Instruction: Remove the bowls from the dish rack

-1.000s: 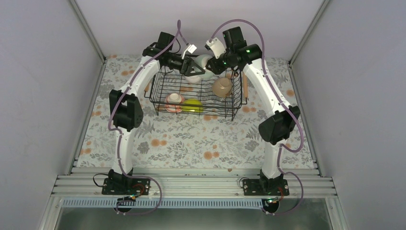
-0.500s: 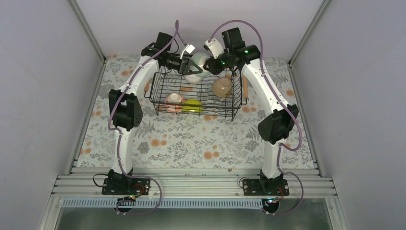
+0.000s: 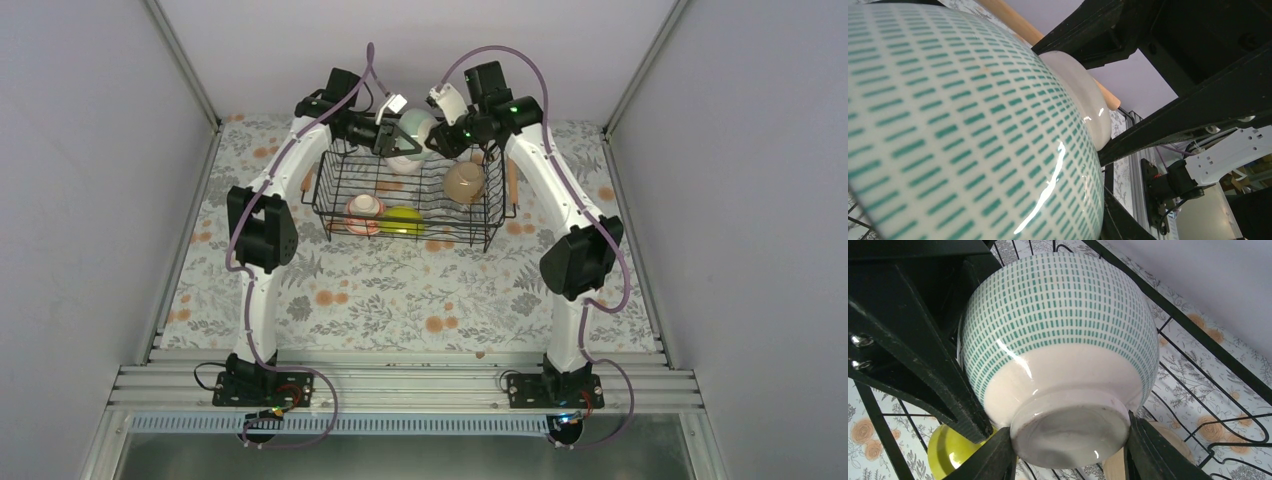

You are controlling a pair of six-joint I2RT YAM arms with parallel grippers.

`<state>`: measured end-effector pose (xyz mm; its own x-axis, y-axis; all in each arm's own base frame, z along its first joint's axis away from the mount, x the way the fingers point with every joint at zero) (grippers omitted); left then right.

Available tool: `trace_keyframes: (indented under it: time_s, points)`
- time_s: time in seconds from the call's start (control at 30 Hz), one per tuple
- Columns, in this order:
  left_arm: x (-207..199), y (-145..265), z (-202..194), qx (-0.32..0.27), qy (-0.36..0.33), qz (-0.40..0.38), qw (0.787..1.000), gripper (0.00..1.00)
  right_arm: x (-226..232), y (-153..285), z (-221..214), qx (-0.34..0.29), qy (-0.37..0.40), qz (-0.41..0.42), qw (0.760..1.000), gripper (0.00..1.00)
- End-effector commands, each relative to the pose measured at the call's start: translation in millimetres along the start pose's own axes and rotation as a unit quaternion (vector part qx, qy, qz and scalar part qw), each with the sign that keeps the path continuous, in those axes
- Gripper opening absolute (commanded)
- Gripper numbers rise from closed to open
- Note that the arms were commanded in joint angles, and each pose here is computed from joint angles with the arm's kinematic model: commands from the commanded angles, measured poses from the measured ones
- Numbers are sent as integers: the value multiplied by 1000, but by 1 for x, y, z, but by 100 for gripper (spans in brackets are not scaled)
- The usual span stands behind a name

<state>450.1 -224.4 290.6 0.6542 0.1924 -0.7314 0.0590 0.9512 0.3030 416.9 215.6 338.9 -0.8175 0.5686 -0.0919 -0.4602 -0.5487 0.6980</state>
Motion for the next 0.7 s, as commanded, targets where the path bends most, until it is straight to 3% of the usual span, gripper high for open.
trace_keyframes:
  time_s: [0.0, 0.1, 0.47, 0.67]
  points:
    - [-46, 8, 15, -14, -50, -32, 998, 9, 0, 8, 6, -17, 7, -28, 999, 36]
    - [-51, 11, 16, -17, -56, -29, 998, 6, 0, 11, 4, -15, 7, -34, 999, 39]
    - [-68, 28, 21, -36, -81, 64, 994, 3, 17, 78, 8, -50, 32, -82, 995, 73]
    - [-78, 54, 27, -55, -91, 113, 988, 2, 26, 114, 3, -63, 36, -114, 991, 77]
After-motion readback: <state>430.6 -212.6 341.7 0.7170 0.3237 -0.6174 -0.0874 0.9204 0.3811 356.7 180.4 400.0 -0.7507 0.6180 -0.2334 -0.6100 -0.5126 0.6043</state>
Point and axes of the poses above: each gripper's point midway between its finger pads, its own y axis back along the fingers, its own x axis along the line the jaws close on, z = x × y, the point moved 9 cm from there along y, back along the fingers, and after that the axes turned 10 degrees about y, right-handed, at the moved point
